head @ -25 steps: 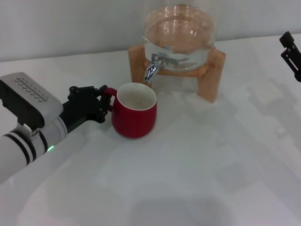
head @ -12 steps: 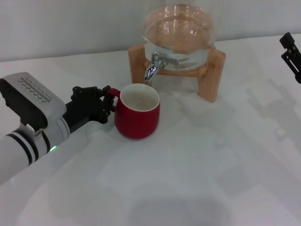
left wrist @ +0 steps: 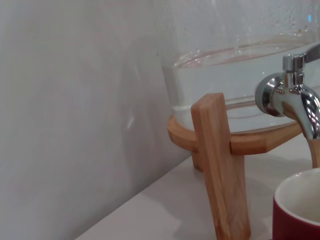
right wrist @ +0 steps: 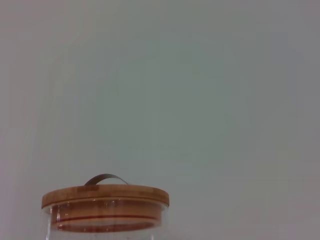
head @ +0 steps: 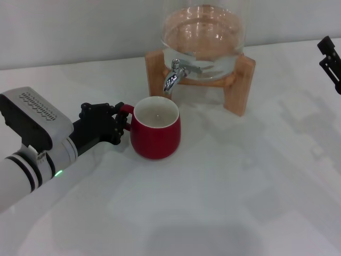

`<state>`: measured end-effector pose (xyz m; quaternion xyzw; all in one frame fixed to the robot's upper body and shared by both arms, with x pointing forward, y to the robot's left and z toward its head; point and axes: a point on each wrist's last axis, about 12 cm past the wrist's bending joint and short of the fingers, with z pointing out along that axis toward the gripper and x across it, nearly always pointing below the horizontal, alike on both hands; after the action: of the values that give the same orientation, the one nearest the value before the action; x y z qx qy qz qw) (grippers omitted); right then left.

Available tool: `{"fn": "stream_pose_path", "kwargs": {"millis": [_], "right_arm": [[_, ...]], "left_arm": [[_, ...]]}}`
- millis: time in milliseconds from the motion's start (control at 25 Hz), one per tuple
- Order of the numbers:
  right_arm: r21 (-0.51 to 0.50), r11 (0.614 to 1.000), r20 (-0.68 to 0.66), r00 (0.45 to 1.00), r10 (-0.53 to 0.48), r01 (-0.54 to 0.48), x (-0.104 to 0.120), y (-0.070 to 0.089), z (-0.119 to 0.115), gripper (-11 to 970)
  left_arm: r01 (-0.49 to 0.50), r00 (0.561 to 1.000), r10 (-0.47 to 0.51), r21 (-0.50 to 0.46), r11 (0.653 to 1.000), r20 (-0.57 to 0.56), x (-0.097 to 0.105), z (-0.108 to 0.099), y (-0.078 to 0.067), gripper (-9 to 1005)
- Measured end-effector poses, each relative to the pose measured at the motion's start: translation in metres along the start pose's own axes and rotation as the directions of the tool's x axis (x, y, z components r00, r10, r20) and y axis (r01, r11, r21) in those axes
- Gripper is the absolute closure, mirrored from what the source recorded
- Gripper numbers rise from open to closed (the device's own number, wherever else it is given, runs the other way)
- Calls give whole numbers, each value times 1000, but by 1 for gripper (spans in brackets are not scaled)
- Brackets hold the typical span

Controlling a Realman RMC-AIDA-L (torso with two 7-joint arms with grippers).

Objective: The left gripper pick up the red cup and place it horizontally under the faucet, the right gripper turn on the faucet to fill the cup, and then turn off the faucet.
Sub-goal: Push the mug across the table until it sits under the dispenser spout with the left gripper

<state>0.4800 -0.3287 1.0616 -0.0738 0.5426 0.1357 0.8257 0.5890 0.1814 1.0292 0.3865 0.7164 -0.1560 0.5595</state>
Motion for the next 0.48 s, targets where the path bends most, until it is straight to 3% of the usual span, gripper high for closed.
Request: {"fn": "stream_pose_path", "kwargs": {"millis": [480], "right_arm": [[-6,1000,17,1000,7,-7,-2,1,1,175]], "left_arm": [[-9,1000,9,-10,1000,1,-2,0,6,887]]}}
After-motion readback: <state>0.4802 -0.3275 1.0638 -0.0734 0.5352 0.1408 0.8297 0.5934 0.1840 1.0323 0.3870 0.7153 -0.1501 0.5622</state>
